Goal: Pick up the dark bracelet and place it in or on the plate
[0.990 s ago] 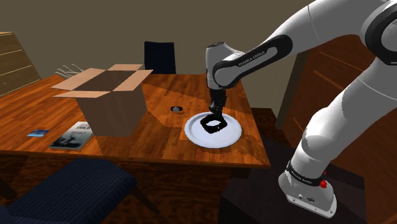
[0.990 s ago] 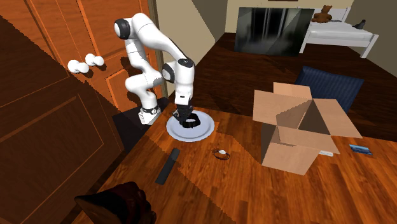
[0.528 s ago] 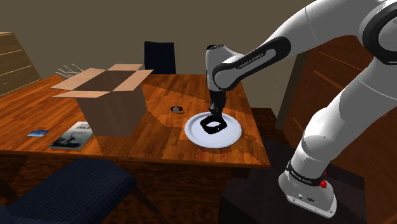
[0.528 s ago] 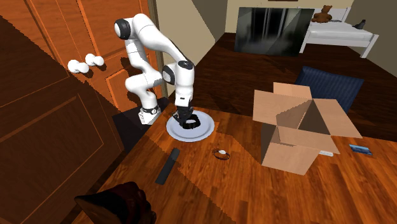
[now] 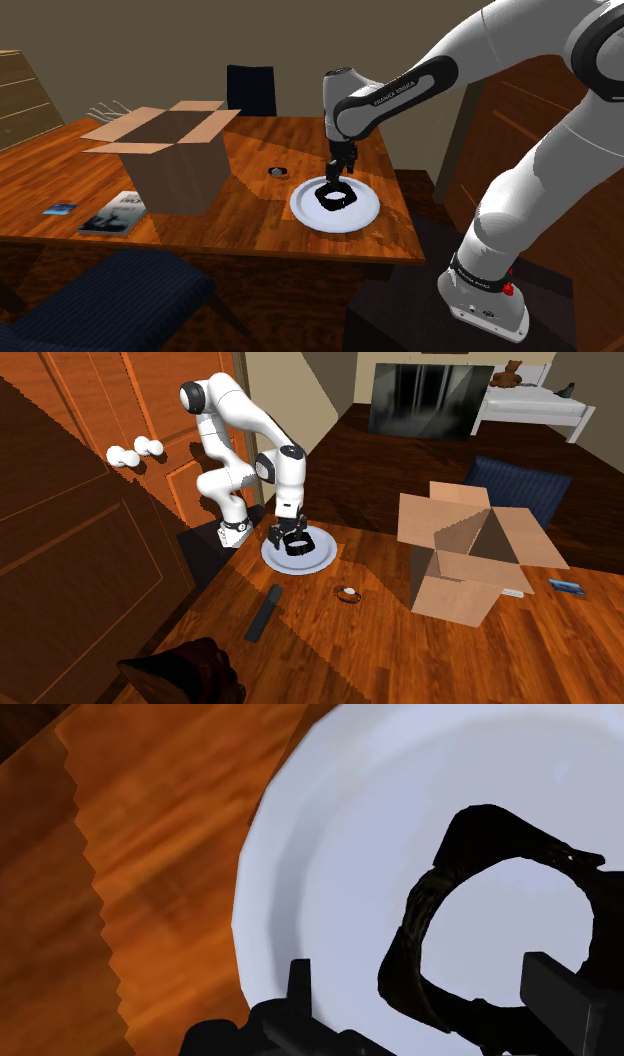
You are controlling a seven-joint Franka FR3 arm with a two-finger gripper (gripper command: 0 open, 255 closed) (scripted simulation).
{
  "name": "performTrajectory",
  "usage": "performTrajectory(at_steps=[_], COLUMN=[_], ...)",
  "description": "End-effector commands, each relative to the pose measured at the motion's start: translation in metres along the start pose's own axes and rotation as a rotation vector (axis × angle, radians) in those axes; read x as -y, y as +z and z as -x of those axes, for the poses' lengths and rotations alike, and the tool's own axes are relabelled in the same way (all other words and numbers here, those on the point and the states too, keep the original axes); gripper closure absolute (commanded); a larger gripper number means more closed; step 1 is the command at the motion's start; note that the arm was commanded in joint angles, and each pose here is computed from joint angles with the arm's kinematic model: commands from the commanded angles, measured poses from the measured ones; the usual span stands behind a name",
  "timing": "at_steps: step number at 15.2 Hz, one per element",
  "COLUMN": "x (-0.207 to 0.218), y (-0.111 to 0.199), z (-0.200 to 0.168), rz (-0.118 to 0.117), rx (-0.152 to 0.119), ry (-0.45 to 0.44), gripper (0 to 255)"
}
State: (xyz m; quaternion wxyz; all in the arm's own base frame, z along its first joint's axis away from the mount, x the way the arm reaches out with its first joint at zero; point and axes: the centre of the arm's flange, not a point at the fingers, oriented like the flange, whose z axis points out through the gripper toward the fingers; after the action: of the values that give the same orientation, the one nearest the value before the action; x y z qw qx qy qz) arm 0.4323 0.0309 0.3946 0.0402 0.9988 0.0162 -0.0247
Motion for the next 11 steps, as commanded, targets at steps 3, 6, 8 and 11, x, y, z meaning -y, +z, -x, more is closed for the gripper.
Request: performTrajectory(at_steps=[3,6,8,11], x=[0.0,0.0,0.0,0.0], y=[-0.044,-0.044,-0.044,-0.044], z=[0.001,0.001,0.001,0.001], rz=[0.0,0.0,0.0,0.0], rx=[0.001,0.001,0.001,0.001], ry=[0.0,0.0,0.0,0.0], gripper=[0,0,0,0])
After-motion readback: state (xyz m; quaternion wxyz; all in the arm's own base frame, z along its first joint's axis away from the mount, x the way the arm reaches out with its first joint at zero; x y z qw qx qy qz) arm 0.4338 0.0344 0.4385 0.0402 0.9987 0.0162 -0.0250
